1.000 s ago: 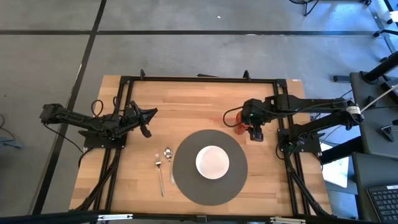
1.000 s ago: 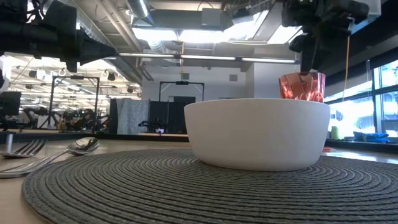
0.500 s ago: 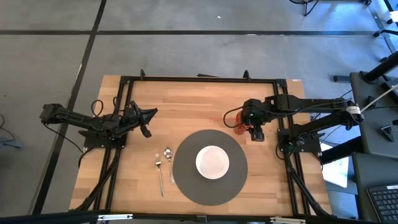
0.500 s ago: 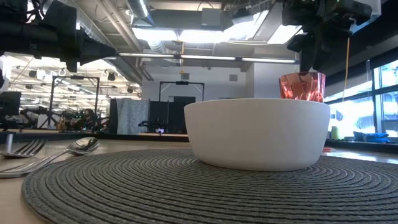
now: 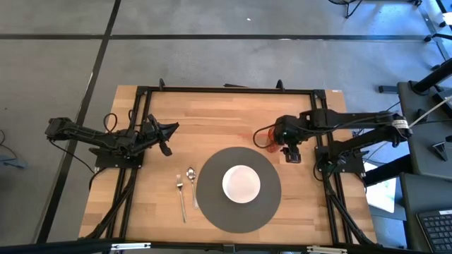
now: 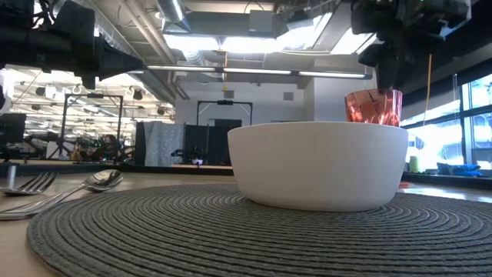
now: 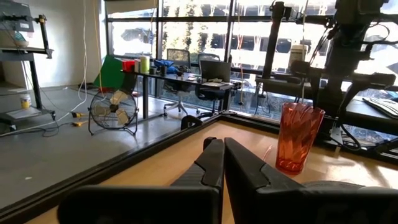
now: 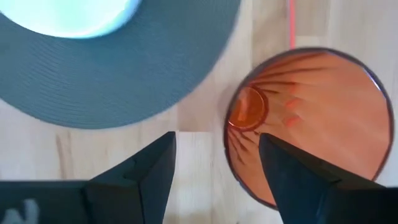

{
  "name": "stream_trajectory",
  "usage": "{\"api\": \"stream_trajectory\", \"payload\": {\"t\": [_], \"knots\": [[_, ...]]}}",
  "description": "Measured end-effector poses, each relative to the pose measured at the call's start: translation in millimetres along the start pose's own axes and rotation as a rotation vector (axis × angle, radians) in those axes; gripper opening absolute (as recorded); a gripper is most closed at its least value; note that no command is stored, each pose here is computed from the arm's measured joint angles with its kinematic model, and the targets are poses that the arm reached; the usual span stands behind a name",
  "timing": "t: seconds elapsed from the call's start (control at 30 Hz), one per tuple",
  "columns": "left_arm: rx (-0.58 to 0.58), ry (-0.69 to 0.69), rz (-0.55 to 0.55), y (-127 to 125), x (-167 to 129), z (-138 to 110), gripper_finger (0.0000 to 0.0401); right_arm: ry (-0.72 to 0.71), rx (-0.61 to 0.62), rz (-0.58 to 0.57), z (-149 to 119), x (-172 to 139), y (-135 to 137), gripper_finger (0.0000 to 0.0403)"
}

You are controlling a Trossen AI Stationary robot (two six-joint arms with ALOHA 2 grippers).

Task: Pick & Place Utensil
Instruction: Put the orange glass on the gray mat to the right of the white bowl

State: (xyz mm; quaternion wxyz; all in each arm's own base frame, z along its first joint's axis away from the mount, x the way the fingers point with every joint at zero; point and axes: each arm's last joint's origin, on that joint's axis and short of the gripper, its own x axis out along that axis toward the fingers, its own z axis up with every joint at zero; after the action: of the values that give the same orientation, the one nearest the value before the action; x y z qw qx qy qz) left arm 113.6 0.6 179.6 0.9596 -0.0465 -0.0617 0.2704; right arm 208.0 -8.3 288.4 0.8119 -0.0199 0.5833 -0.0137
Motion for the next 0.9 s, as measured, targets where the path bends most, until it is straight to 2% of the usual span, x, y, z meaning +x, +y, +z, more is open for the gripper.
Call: {"api": "stream_trajectory", "payload": {"t": [0.27, 0.4, 0.57, 0.6, 0.7, 0.9], "knots": [[0.000, 0.000, 0.000, 0, 0, 0, 0.0004, 0.070, -0.001, -0.004, 7, 17, 0, 0.0188], [0.000, 0.000, 0.000, 0, 0, 0, 0.0003, 0.109, 0.009, -0.005, 11, 27, 0, 0.0131], [0.000, 0.000, 0.000, 0, 0, 0, 0.0003, 0.129, 0.008, -0.002, 13, 32, 0, 0.0026], [0.000, 0.000, 0.000, 0, 0, 0, 0.0003, 0.130, 0.003, -0.005, 13, 32, 1, 0.0016], [0.000, 0.000, 0.000, 0, 0, 0, 0.0004, 0.117, -0.011, 0.001, 16, 25, 7, 0.0018], [0.001, 0.000, 0.000, 0, 0, 0, 0.0005, 0.025, -0.077, -0.018, 31, -10, 31, 0.0009]]}}
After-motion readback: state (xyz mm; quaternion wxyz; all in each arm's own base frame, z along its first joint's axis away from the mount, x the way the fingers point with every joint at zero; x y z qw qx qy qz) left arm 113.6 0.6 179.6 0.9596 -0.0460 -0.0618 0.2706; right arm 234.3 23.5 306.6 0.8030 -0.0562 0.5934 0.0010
